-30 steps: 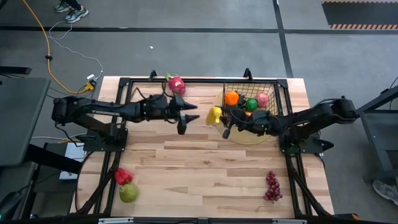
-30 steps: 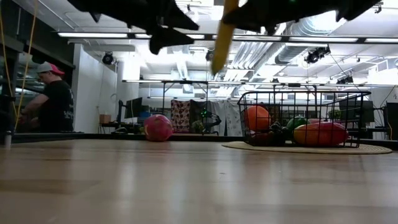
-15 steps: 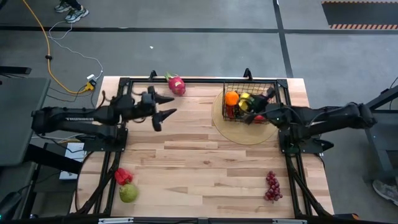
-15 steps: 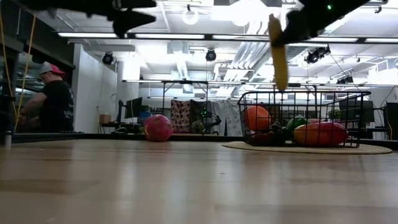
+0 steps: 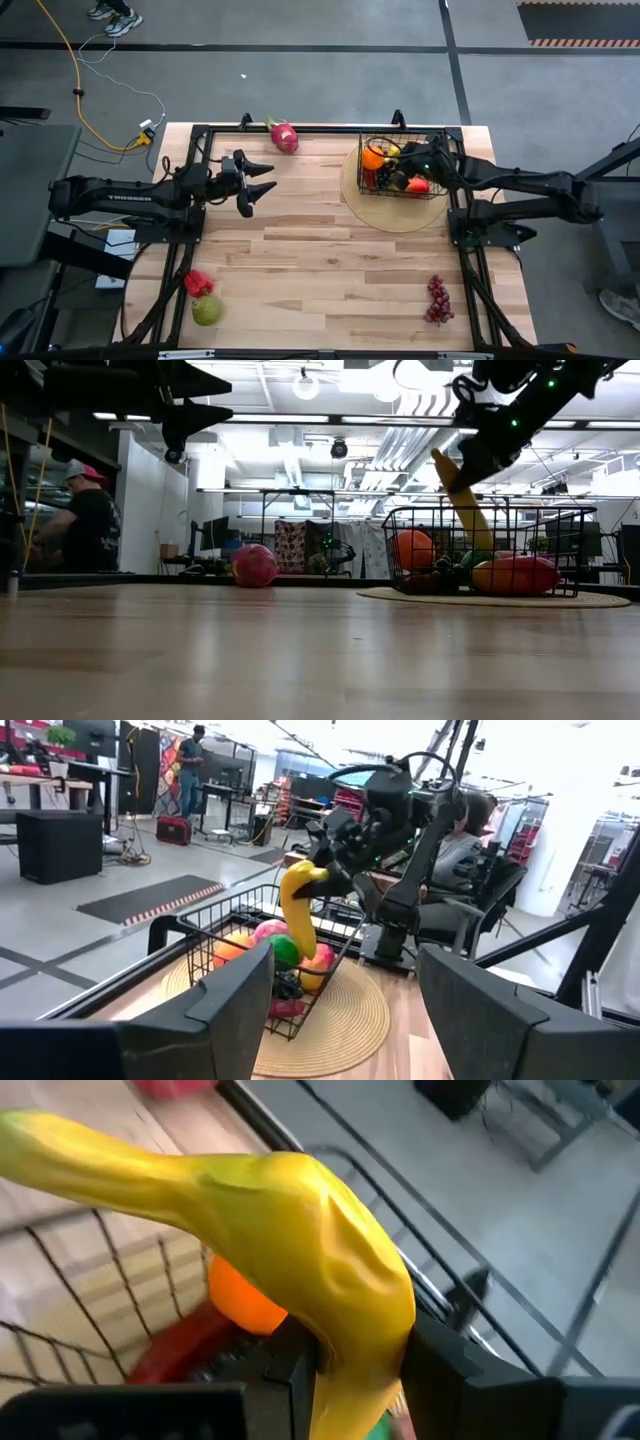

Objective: Build produce basket
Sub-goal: Put the banana into the wire basket

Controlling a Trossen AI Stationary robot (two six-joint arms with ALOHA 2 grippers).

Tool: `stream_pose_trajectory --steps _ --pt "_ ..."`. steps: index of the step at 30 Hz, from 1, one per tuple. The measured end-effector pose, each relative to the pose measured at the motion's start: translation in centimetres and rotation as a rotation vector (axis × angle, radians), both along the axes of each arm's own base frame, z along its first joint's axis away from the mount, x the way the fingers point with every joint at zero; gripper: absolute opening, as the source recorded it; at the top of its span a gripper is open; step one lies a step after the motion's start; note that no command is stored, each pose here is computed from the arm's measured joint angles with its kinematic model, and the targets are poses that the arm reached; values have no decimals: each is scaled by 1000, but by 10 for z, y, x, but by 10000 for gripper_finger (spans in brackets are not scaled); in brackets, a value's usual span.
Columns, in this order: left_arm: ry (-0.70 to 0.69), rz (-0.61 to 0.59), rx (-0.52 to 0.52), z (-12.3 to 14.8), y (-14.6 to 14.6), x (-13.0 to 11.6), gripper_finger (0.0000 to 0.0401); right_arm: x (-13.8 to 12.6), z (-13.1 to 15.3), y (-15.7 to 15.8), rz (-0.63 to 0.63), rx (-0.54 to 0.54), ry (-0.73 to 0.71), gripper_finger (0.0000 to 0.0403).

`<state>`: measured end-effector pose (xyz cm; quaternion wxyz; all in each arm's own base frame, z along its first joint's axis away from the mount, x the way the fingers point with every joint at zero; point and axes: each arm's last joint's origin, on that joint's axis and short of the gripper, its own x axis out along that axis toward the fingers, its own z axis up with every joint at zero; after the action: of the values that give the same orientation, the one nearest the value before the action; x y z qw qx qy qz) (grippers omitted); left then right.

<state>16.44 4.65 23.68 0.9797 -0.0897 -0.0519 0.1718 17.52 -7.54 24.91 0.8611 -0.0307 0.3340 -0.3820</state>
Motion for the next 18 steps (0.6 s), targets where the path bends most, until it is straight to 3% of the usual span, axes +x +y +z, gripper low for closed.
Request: stream_pose_trajectory --steps 8,18 --pt "0 -1 1 0 0 0 235 -12 -7 -9 -88 56 79 101" --pt "1 -1 -1 0 0 0 235 -10 -8 -9 -35 153 18 101"
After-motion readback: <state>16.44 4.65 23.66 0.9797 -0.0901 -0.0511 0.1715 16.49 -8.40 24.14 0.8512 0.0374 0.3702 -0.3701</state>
